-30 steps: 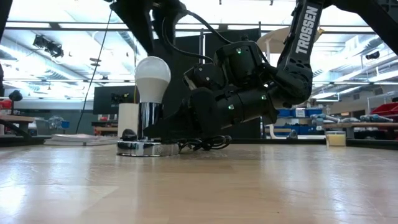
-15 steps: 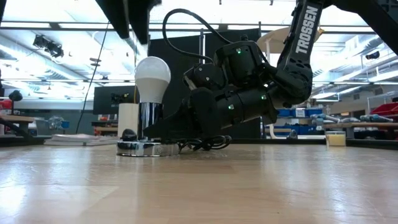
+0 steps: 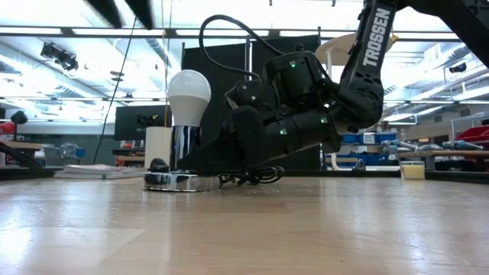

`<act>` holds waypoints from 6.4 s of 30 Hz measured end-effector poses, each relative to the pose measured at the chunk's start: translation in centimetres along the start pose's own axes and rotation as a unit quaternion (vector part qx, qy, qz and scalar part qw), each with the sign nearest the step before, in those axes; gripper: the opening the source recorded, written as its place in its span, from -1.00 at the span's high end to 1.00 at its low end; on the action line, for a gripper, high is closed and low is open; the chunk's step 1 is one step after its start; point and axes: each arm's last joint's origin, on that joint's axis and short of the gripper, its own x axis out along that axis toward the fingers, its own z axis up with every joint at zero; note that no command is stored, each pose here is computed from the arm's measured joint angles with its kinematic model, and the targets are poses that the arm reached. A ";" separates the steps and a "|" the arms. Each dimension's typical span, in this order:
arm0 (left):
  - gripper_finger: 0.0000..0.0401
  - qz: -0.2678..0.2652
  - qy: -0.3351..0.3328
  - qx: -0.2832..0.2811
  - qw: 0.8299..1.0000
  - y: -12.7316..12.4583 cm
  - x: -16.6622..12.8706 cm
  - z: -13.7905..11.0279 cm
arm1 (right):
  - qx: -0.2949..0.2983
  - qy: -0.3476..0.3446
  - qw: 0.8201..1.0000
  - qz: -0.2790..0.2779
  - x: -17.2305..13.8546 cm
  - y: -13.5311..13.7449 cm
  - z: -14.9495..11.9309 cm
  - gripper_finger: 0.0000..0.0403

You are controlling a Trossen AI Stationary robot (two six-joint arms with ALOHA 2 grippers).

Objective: Screw lightbulb
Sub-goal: Remove the lightbulb from the silver lamp

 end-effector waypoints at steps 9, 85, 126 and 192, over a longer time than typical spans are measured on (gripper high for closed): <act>-0.69 0.022 -0.044 -0.012 0.999 -2.5 0.8 -3.1 | -0.008 0.050 0.998 -0.024 -0.9 0.1 1.4 -0.36; -0.55 0.021 -0.173 -0.254 0.951 -3.7 15.5 -7.8 | -0.020 0.228 0.969 -0.091 -9.6 0.1 10.2 -0.72; -0.41 -0.047 -0.391 -0.315 0.864 1.7 17.6 -12.6 | -0.012 0.223 0.968 -0.113 -11.3 0.1 23.5 -0.72; 0.07 0.022 -0.411 -0.314 0.856 -2.4 24.7 -4.4 | 0.006 0.361 0.930 -0.072 -8.1 2.0 23.4 -0.72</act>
